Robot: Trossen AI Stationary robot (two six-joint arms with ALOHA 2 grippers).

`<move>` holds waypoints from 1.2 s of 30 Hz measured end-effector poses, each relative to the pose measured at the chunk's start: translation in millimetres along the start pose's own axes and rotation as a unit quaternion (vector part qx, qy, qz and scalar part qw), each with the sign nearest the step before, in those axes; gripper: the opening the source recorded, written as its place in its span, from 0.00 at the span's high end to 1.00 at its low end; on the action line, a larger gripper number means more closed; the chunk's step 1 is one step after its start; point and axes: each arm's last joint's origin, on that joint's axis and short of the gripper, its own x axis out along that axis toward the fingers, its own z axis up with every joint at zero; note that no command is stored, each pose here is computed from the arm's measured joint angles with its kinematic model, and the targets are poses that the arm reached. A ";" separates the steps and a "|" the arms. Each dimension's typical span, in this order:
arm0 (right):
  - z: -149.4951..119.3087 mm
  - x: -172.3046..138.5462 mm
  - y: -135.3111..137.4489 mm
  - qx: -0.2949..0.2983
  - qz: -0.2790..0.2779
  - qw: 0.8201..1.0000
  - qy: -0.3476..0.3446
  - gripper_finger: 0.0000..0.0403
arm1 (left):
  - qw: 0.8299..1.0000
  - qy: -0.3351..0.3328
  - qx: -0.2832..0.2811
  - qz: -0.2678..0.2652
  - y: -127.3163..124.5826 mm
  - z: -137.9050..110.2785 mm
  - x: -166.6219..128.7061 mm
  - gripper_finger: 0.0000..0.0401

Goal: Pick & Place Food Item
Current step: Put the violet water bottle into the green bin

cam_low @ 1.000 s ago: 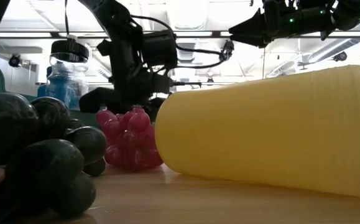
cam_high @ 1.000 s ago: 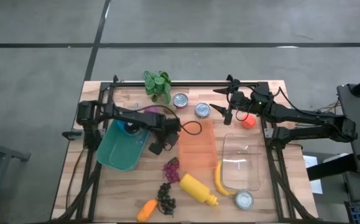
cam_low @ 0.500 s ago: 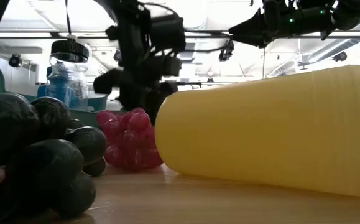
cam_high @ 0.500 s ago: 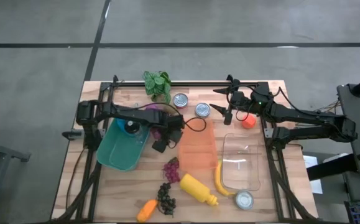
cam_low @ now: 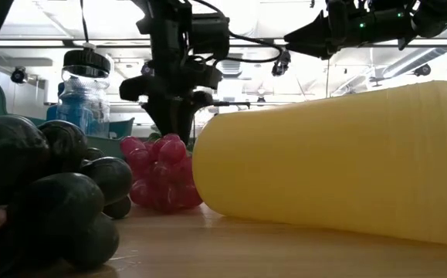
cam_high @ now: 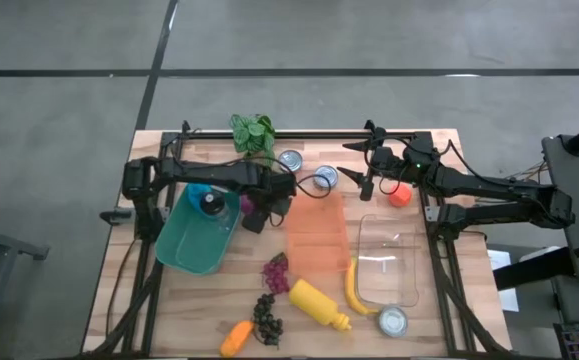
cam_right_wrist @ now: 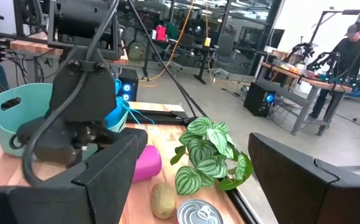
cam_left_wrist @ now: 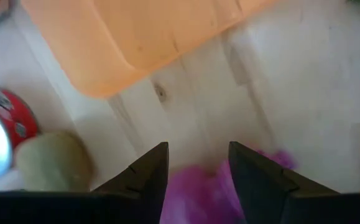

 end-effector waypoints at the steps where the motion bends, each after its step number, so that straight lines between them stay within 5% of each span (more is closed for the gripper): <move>1: 0.1 0.0 -0.1 0.000 0.000 1.000 0.000 0.24 | 1.000 0.003 0.020 0.003 0.1 -0.3 0.2 0.57; 14: -0.1 0.0 -0.1 0.000 0.000 1.000 0.000 0.24 | 0.980 0.010 0.199 -0.017 -3.4 -3.8 3.4 0.57; 27: 0.0 0.0 -0.1 0.000 0.000 1.000 0.000 0.24 | 0.997 0.042 -0.029 0.054 -1.4 0.9 -4.1 0.57; 36: 0.0 0.0 0.0 0.000 0.000 1.000 0.000 0.24 | 0.957 0.000 -0.281 0.069 13.0 12.2 -45.0 0.57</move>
